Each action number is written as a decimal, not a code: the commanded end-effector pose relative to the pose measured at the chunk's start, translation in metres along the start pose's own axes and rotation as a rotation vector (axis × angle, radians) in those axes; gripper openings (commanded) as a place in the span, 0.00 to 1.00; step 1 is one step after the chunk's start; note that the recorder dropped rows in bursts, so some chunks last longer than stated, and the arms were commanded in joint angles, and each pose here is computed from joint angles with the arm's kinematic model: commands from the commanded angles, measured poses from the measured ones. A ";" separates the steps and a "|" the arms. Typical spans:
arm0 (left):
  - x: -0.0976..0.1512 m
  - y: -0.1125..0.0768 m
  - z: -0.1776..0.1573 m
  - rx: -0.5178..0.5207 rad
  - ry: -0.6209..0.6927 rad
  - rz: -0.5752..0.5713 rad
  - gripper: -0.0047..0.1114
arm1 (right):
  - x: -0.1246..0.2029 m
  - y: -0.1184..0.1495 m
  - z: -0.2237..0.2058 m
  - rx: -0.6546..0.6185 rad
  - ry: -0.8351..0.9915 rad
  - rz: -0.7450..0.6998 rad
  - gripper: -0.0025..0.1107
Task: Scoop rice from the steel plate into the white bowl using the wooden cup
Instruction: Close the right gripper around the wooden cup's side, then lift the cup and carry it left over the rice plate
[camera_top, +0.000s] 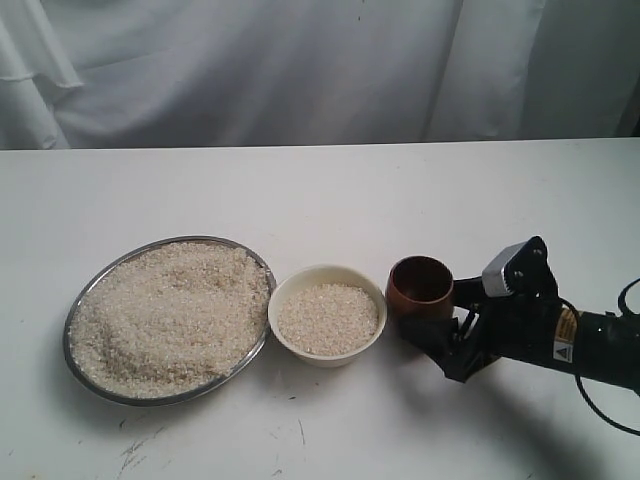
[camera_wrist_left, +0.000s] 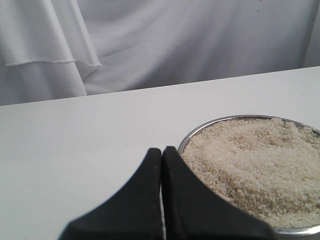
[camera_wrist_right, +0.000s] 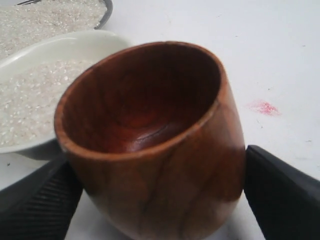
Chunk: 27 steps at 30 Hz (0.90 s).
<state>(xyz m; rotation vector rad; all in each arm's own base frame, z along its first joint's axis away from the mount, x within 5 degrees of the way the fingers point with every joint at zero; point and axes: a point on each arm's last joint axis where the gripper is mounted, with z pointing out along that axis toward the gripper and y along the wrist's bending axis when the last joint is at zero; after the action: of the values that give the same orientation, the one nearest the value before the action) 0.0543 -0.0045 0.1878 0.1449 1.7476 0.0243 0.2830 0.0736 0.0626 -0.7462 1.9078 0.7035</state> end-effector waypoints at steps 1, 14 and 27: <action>-0.002 0.000 0.000 0.005 -0.006 -0.002 0.04 | -0.012 -0.002 -0.003 0.032 -0.018 -0.025 0.02; -0.002 0.000 0.000 0.005 -0.006 -0.005 0.04 | -0.049 -0.002 -0.020 0.114 -0.019 -0.083 0.02; -0.002 0.000 0.000 0.005 -0.006 -0.002 0.04 | -0.142 0.020 -0.015 0.229 0.147 -0.276 0.02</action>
<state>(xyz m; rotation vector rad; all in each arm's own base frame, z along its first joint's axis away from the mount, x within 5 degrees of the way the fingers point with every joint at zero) 0.0543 -0.0045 0.1878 0.1449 1.7476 0.0243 0.3060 0.0924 0.1799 -0.8502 1.9352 0.3439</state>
